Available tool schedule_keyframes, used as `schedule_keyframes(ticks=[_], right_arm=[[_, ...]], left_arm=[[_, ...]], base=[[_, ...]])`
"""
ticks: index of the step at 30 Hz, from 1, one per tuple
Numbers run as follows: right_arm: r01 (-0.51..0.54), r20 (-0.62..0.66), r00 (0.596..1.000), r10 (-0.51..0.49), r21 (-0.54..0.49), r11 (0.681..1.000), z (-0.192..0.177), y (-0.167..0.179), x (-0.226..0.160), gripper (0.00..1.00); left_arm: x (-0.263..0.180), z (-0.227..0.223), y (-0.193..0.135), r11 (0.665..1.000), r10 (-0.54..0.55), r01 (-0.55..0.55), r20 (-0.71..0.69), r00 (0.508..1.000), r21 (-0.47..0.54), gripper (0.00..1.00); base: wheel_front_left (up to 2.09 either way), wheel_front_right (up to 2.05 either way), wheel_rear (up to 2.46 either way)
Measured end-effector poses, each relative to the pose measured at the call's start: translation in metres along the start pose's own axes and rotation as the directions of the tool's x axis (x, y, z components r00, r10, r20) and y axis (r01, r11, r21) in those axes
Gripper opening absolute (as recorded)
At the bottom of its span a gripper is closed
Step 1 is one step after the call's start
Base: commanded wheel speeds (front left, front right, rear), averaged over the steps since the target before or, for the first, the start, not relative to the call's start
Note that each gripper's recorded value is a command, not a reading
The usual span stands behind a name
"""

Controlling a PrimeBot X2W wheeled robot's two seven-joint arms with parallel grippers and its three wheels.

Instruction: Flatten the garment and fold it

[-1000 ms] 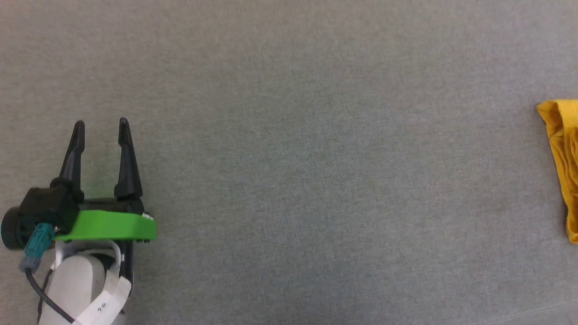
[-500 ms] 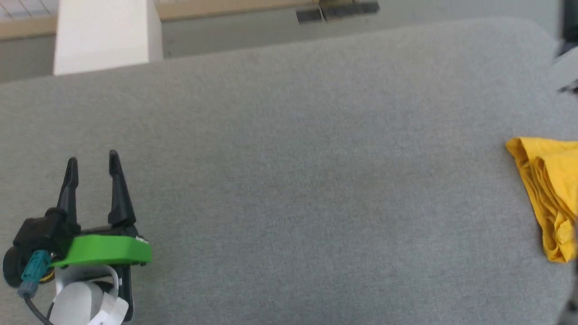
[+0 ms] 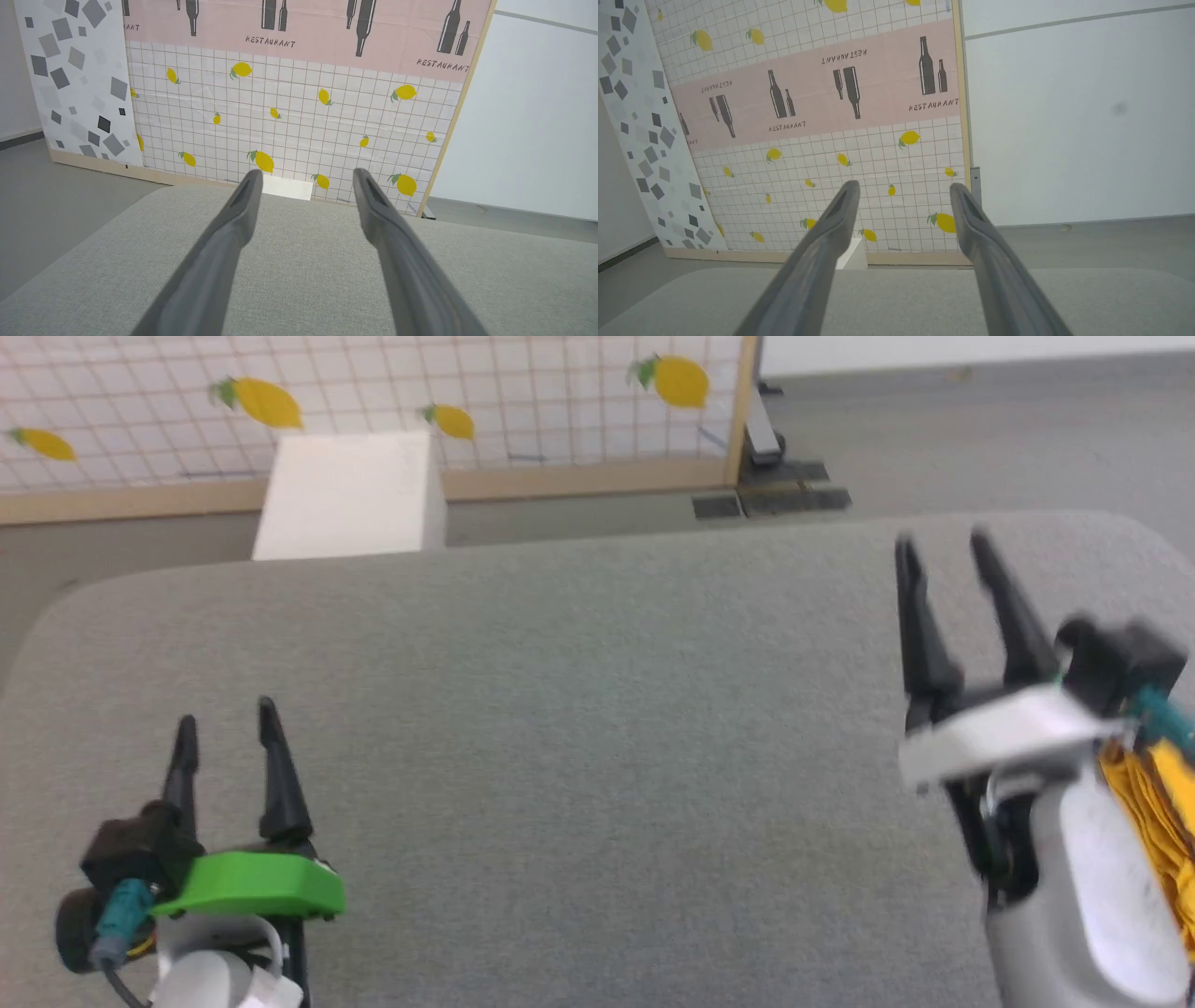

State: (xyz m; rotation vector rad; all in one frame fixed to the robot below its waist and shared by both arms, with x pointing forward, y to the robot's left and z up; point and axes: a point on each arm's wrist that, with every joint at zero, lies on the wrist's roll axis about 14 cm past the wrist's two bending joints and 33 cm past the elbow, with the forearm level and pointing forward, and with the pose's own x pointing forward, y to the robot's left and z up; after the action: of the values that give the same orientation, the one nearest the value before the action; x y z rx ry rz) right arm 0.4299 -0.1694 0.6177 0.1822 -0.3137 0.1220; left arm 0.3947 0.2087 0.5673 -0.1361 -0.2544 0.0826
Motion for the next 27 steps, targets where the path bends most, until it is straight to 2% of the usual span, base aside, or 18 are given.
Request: schedule_keyframes(ticks=[8,13,14,27], right_arm=[[0.023,-0.138,0.990,-0.017,0.041,0.999,-0.052,0.003,-0.049,1.00],[0.057,-0.170,0.984,-0.050,0.040,0.998,-0.061,-0.006,-0.064,1.00],[0.063,-0.173,0.983,-0.055,0.039,0.997,-0.061,-0.008,-0.066,0.00],[0.060,-0.179,0.982,-0.054,0.030,0.998,-0.061,-0.008,-0.066,0.00]], left_arm=[[-0.026,-0.004,0.005,1.000,0.010,-0.010,-0.042,0.999,-0.004,1.00],[-0.035,-0.015,-0.001,1.000,-0.015,0.015,-0.090,0.996,-0.002,1.00],[-0.035,-0.018,-0.003,1.000,-0.022,0.022,-0.100,0.995,-0.001,0.00],[-0.036,-0.022,-0.006,1.000,-0.028,0.029,-0.119,0.992,0.005,0.00]], base=[[0.00,0.00,0.00],[0.00,0.00,0.00],[0.00,0.00,0.00],[0.00,0.00,0.00]])
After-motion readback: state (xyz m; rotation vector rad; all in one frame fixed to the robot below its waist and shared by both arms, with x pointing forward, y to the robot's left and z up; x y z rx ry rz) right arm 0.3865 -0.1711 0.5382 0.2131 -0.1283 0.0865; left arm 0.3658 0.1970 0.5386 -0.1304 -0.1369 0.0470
